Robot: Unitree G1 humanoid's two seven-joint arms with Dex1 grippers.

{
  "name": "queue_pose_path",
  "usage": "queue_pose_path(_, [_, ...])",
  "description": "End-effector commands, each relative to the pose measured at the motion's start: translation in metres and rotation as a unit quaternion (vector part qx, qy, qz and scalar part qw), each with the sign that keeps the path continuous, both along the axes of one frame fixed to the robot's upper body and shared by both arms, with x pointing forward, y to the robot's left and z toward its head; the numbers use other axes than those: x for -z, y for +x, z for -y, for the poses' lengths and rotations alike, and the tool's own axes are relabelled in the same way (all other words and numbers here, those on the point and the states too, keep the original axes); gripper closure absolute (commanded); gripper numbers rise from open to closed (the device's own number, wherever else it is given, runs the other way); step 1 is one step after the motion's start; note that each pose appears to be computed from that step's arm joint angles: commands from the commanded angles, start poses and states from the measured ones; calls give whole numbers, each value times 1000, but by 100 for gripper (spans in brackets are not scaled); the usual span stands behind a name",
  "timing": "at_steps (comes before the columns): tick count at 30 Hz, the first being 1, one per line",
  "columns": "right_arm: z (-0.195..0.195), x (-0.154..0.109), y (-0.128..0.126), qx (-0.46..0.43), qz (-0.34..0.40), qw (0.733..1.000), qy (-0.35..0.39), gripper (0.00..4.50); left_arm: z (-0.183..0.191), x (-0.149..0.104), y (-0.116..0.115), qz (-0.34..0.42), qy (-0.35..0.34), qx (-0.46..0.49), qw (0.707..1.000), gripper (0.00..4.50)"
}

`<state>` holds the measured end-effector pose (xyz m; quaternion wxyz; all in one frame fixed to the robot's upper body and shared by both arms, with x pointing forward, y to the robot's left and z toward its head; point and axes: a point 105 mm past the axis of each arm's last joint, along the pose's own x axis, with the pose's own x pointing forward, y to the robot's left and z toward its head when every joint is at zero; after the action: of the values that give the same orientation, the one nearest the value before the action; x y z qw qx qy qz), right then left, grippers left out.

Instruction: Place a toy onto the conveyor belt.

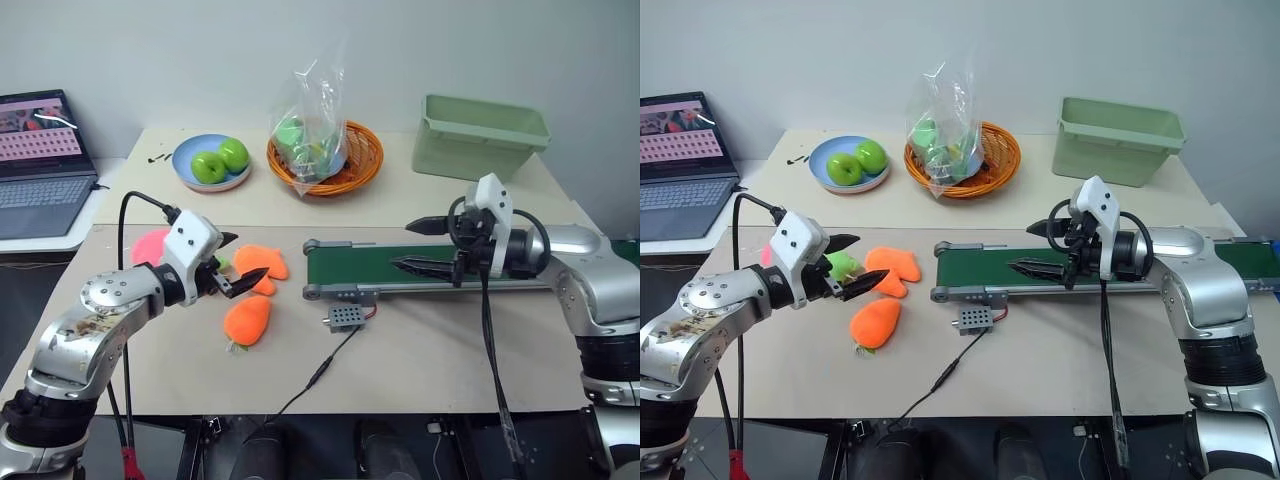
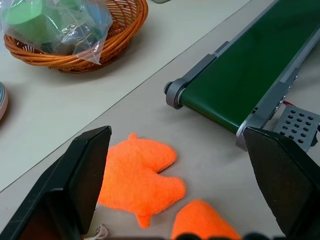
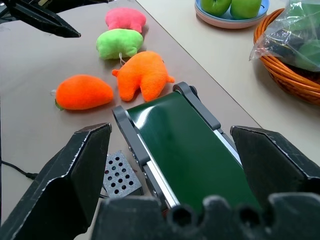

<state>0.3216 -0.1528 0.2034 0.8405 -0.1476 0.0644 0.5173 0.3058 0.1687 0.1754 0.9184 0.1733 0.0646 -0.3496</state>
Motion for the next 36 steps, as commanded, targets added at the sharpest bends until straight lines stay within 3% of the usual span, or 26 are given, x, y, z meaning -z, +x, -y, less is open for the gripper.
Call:
queue_pose_path(1, [3,-14,-1,2,24,1000,5,0,-6,-34,4,40,-73,-19,996,2])
queue_pose_path(2, [3,-14,0,2,24,1000,5,0,-9,-49,6,53,-125,-31,990,2])
queue_pose_path(4, [2,-15,2,-1,24,1000,4,0,-40,-85,9,72,-297,-84,948,2])
queue_pose_path(6, [1,-15,3,-3,24,1000,4,0,-61,-94,8,69,-378,-114,916,2])
queue_pose_path(8, [1,-15,5,-5,24,1000,3,0,-91,-81,7,47,-440,-167,881,2])
queue_pose_path(12, [-1,-16,7,-10,24,1000,2,0,-145,-34,-3,-6,-569,-268,777,2])
queue_pose_path(16, [-1,-17,7,-12,24,1000,0,0,-180,21,-18,-41,-612,-359,704,2])
queue_pose_path(21, [-2,-19,5,-18,24,1000,-3,0,-194,64,-24,-68,-616,-407,671,2])
queue_pose_path(27, [-1,-21,4,-15,27,1000,-3,0,-186,73,-6,-80,-630,-401,661,2])
queue_pose_path(31, [1,-22,3,-8,30,1000,-4,0,-185,82,14,-106,-658,-401,629,2])
queue_pose_path(36, [3,-24,1,-3,32,999,-5,0,-181,92,34,-136,-668,-398,613,2])
